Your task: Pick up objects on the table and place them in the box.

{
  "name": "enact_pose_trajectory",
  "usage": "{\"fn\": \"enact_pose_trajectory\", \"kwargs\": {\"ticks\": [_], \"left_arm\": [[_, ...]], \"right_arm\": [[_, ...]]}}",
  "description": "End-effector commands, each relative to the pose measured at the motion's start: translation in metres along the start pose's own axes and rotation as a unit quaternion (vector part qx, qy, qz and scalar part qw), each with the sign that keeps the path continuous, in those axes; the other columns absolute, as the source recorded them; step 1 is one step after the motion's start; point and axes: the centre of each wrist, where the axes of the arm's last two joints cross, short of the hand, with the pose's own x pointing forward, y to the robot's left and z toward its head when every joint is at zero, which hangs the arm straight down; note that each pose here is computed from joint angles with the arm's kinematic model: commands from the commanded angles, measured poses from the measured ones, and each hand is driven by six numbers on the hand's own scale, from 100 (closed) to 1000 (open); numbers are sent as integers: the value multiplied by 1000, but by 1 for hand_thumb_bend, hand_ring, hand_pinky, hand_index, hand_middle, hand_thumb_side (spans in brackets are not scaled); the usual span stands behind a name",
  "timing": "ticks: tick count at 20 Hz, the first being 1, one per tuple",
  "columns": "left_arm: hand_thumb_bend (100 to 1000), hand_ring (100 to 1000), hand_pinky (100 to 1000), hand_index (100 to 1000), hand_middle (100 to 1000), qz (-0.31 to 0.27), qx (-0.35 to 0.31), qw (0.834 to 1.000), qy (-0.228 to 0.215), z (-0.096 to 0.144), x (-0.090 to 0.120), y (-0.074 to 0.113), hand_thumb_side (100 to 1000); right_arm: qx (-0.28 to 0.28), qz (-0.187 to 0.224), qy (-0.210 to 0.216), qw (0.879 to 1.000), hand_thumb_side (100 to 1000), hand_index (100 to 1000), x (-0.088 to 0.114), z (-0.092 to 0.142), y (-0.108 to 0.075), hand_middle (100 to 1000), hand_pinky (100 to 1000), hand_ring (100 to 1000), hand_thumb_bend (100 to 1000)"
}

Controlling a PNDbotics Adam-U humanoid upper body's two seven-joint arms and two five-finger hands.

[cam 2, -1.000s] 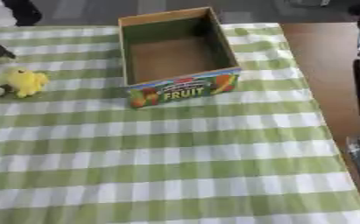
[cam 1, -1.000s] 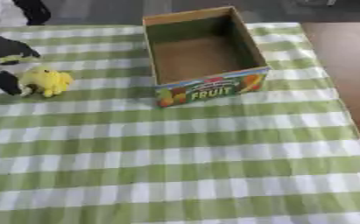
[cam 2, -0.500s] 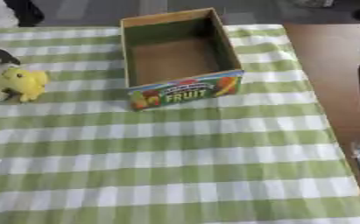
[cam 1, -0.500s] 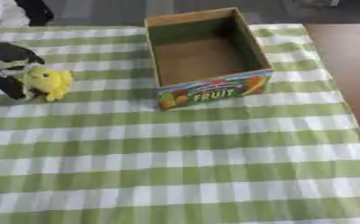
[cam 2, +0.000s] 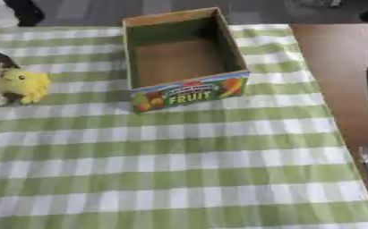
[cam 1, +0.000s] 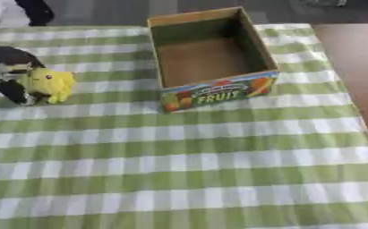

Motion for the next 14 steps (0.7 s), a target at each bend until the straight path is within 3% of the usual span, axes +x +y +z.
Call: {"fn": "enact_pose_trajectory", "kwargs": {"ticks": [1, 7, 11, 14], "left_arm": [[251, 862, 834, 867, 798, 6, 32, 999, 5, 10, -12, 14, 403], [192, 795, 789, 763, 671, 8, 50, 999, 7, 11, -12, 14, 397], [100, 773, 760, 710, 631, 5, 61, 998, 16, 11, -13, 14, 367], [100, 734, 733, 640, 566, 6, 73, 997, 23, 12, -14, 15, 348]], "right_arm": [[-6, 6, -11, 1000, 938, 862, 5, -4, -6, 626, 794, 859, 100], [-8, 5, -9, 1000, 940, 863, 4, -4, -6, 625, 796, 860, 100], [-7, 5, -8, 1000, 942, 864, 4, -4, -6, 625, 796, 860, 100], [-7, 4, -7, 1000, 941, 865, 4, -3, -6, 624, 797, 860, 100]]}}
